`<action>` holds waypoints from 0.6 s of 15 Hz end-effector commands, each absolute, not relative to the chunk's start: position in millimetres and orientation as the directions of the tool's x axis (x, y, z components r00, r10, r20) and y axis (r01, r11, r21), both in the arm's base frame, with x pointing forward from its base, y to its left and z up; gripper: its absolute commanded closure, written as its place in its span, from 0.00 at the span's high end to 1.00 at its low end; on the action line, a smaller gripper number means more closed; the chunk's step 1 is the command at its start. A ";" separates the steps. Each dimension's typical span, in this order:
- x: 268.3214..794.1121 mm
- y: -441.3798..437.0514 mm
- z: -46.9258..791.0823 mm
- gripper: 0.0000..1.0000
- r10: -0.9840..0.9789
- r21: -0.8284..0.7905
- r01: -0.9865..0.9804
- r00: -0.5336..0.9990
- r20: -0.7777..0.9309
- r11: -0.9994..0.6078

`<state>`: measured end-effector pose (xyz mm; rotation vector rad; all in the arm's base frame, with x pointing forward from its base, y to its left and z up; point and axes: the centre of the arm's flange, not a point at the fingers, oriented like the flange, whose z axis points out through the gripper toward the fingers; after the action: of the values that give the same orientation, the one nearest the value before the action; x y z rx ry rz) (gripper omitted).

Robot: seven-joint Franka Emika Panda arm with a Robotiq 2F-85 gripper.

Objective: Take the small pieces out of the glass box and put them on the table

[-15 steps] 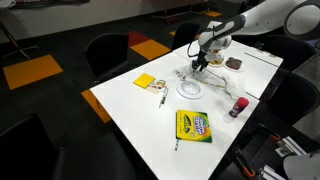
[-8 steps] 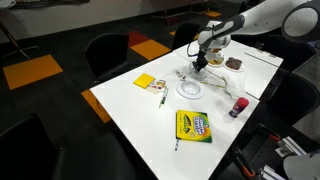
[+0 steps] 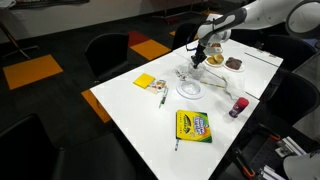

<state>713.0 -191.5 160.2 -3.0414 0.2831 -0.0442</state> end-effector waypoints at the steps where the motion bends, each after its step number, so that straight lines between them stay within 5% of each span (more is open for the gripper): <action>1: 708.6 -178.7 196.6 0.01 -0.173 -0.083 -0.167 0.983 0.069 -0.982; 9: 727.6 -114.6 186.1 0.01 0.013 -0.098 0.020 0.997 0.075 -0.995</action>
<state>731.8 -137.3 202.4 -3.0459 0.1110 -0.1240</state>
